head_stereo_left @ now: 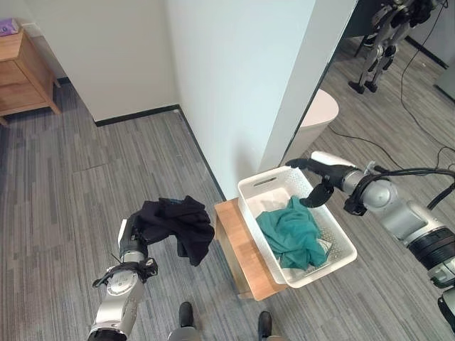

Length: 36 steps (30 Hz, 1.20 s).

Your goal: Pick up bed clothes into laundry basket.

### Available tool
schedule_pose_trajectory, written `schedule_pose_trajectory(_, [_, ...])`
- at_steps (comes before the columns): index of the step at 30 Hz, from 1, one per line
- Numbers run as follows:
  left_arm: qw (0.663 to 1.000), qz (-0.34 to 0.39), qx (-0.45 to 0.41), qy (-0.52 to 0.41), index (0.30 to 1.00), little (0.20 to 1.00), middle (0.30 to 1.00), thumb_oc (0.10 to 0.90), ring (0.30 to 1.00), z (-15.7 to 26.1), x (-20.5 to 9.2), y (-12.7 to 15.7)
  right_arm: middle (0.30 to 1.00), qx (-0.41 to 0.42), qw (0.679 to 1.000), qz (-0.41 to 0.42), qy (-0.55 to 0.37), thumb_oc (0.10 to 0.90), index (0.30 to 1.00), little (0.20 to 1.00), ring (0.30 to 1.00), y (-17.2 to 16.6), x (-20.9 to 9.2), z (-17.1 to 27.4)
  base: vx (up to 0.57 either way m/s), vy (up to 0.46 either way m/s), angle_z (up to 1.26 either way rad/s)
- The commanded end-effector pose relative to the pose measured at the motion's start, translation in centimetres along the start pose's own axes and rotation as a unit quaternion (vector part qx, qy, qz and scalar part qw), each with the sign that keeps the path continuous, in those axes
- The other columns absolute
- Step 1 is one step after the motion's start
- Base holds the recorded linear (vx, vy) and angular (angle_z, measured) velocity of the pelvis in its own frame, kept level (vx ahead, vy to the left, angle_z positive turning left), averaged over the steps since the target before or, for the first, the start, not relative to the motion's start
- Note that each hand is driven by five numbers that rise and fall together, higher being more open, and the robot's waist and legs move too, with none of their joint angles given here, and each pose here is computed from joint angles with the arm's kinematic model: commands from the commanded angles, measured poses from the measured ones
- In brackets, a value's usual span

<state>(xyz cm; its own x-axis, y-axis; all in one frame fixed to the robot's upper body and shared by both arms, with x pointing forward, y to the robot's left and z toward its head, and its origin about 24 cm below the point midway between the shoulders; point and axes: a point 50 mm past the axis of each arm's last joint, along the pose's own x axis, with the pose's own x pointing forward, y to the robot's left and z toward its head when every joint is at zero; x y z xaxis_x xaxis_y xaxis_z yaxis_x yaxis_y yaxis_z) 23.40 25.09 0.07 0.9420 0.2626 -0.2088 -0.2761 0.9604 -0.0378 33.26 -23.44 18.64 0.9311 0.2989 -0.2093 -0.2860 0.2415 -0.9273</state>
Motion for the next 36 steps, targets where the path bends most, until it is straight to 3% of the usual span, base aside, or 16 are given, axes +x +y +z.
schedule_pose_trajectory(1, [0.983, -0.038, 0.007, -0.178, 0.3, 0.3, 0.3, 0.4, 0.3, 7.5, 0.8, -0.8, 0.9, -0.032, 0.99, -0.119, -0.062, 0.8, 0.9, 0.9, 0.9, -5.5, -2.2, 2.5, -0.01, 0.019, -0.12])
schedule_pose_trajectory(5, [0.977, -0.049, 0.002, -0.207, 0.3, 0.3, 0.3, 0.4, 0.3, 9.1, 1.0, -2.2, 0.9, 0.013, 0.982, -0.18, -0.048, 0.8, 0.9, 0.9, 0.9, -2.4, -4.6, 0.7, 0.0, 0.017, -0.09])
schedule_pose_trajectory(6, [0.972, -0.072, -0.019, -0.225, 0.3, 0.3, 0.3, 0.4, 0.3, 9.8, 0.9, -3.7, 0.9, 0.059, 0.972, -0.228, 0.008, 0.8, 0.9, 0.9, 0.9, 1.4, -4.4, -1.9, 0.01, 0.013, -0.11])
schedule_pose_trajectory(8, [0.969, -0.088, -0.021, -0.231, 0.3, 0.3, 0.3, 0.4, 0.3, 10.0, 0.9, -4.9, 0.9, 0.081, 0.966, -0.24, 0.049, 0.8, 0.9, 0.9, 0.9, 3.9, -3.9, -3.3, 0.03, 0.027, -0.22])
schedule_pose_trajectory(11, [0.963, -0.119, -0.03, -0.24, 0.3, 0.3, 0.3, 0.4, 0.3, 10.4, 0.6, -7.2, 0.9, 0.135, 0.956, -0.183, 0.185, 0.8, 0.9, 0.9, 0.9, 13.2, -3.4, -6.5, 0.03, 0.029, -0.18])
schedule_pose_trajectory(14, [0.952, -0.165, -0.056, -0.25, 0.3, 0.3, 0.3, 0.4, 0.3, 11.0, 0.1, -9.4, 0.9, 0.155, 0.937, -0.072, 0.305, 0.8, 0.9, 0.9, 0.9, 21.6, -5.7, -8.8, 0.03, 0.025, -0.2])
schedule_pose_trajectory(17, [0.923, -0.271, -0.126, -0.241, 0.3, 0.3, 0.3, 0.4, 0.3, 11.7, -1.1, -12.0, 0.9, 0.201, 0.824, 0.133, 0.513, 0.8, 0.9, 0.9, 0.9, 32.8, -14.0, -11.2, 0.0, 0.039, -0.09])
schedule_pose_trajectory(20, [0.898, -0.317, -0.133, -0.275, 0.3, 0.3, 0.3, 0.4, 0.3, 13.5, -2.2, -13.0, 0.9, 0.207, 0.725, 0.28, 0.595, 0.8, 0.9, 0.9, 0.9, 37.5, -20.9, -10.1, -0.01, 0.0, -0.16])
schedule_pose_trajectory(21, [0.898, -0.317, -0.132, -0.275, 0.3, 0.3, 0.3, 0.4, 0.3, 13.5, -2.3, -13.0, 0.9, 0.207, 0.725, 0.28, 0.594, 0.8, 0.9, 0.9, 0.9, 37.5, -20.9, -10.0, 0.01, -0.002, -0.06])
schedule_pose_trajectory(24, [0.876, -0.316, -0.112, -0.345, 0.3, 0.3, 0.3, 0.4, 0.3, 15.9, -3.5, -12.6, 0.9, 0.285, 0.646, 0.299, 0.642, 0.8, 0.9, 0.9, 0.9, 39.9, -25.6, -8.2, 0.0, 0.0, 0.0])
schedule_pose_trajectory(26, [0.875, -0.293, -0.109, -0.37, 0.3, 0.3, 0.3, 0.4, 0.3, 16.6, -3.7, -11.7, 0.9, 0.32, 0.625, 0.28, 0.655, 0.8, 0.9, 0.9, 0.9, 40.5, -26.4, -7.5, -0.03, 0.001, -0.03])
schedule_pose_trajectory(29, [0.879, -0.265, -0.104, -0.382, 0.3, 0.3, 0.3, 0.4, 0.3, 16.9, -3.8, -10.8, 0.9, 0.333, 0.625, 0.287, 0.645, 0.8, 0.9, 0.9, 0.9, 41.3, -26.0, -6.5, -0.03, 0.001, -0.04])
schedule_pose_trajectory(30, [0.89, -0.237, -0.092, -0.378, 0.3, 0.3, 0.3, 0.4, 0.3, 16.4, -3.3, -10.2, 0.9, 0.347, 0.639, 0.284, 0.625, 0.8, 0.9, 0.9, 0.9, 41.6, -24.4, -5.7, 0.04, 0.007, -0.02])
schedule_pose_trajectory(31, [0.838, -0.244, -0.076, -0.482, 0.3, 0.3, 0.3, 0.4, 0.3, 23.4, -3.5, -10.7, 0.9, 0.338, 0.649, 0.287, 0.618, 0.8, 0.9, 0.9, 0.9, 41.5, -24.7, -5.9, 0.05, 0.008, -0.01])
schedule_pose_trajectory(32, [0.822, -0.217, -0.067, -0.523, 0.3, 0.3, 0.3, 0.4, 0.3, 25.6, -3.6, -9.7, 0.9, 0.355, 0.657, 0.271, 0.608, 0.8, 0.9, 0.9, 0.9, 41.5, -23.5, -5.6, 0.04, -0.008, 0.02])
schedule_pose_trajectory(36, [0.846, -0.137, 0.012, -0.514, 0.3, 0.3, 0.3, 0.4, 0.3, 26.1, -1.4, -8.8, 0.9, 0.367, 0.659, 0.272, 0.598, 0.8, 0.9, 0.9, 0.9, 41.8, -22.2, -4.9, -0.02, -0.015, -0.04])
